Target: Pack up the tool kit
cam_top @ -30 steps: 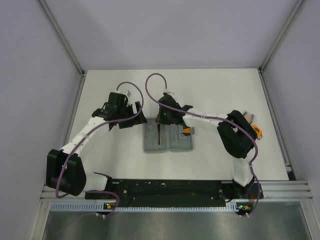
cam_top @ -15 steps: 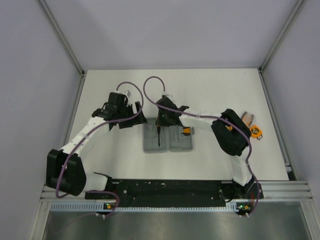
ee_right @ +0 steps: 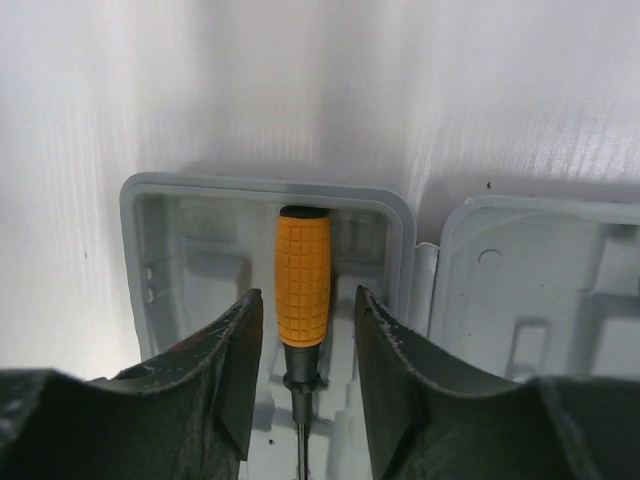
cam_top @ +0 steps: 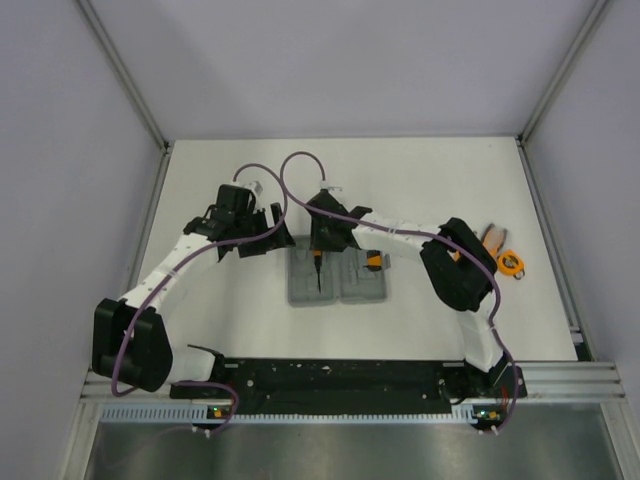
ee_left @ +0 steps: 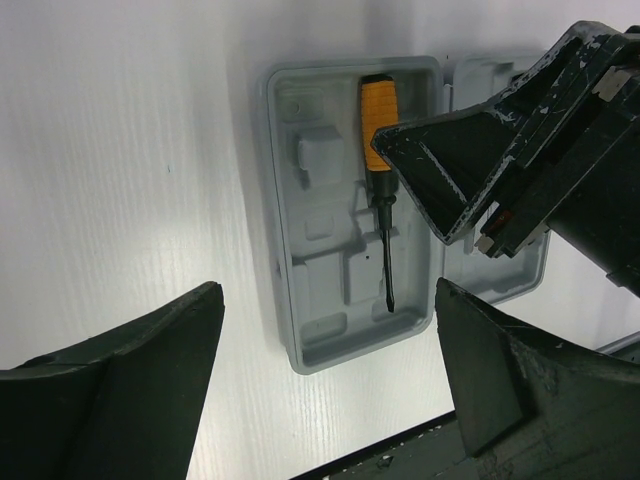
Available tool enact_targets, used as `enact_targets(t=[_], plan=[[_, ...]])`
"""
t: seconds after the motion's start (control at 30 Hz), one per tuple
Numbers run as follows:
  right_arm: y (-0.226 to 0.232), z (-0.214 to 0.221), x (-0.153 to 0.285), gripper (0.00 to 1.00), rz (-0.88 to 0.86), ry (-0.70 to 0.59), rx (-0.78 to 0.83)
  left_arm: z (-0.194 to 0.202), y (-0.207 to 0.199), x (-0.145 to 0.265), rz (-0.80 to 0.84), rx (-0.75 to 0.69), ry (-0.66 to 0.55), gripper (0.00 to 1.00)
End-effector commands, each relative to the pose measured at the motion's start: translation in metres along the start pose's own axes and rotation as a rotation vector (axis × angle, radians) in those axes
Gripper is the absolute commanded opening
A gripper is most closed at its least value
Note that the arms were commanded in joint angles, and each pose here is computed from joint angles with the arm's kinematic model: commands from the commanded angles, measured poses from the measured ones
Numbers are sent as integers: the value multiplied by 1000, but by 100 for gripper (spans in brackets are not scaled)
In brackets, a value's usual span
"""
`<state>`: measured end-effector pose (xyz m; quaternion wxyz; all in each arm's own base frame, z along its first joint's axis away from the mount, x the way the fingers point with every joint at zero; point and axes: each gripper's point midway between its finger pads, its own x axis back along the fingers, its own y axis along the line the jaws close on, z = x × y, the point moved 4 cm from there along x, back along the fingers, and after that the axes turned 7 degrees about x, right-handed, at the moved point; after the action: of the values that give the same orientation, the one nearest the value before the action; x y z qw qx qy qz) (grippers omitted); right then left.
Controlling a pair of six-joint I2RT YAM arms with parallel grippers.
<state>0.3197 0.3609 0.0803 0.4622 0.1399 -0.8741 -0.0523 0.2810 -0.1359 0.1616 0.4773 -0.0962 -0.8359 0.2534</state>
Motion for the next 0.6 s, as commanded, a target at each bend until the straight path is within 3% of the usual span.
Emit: enact_targets(t=[0.0,0.2,0.47,0.57], plan=[[15,-24,26,42,-15,-76,22,-10,-7,0,33,-5,-36,89],[15,-29,49,38,-36,-103,27,-13,-15,1,76,6,-38,83],[9,-1,78,26,-174,-118,88,-18,-45,-21,290,42,6,49],[9,19,81,22,-255,-117,108,-17,-48,-38,339,65,46,43]])
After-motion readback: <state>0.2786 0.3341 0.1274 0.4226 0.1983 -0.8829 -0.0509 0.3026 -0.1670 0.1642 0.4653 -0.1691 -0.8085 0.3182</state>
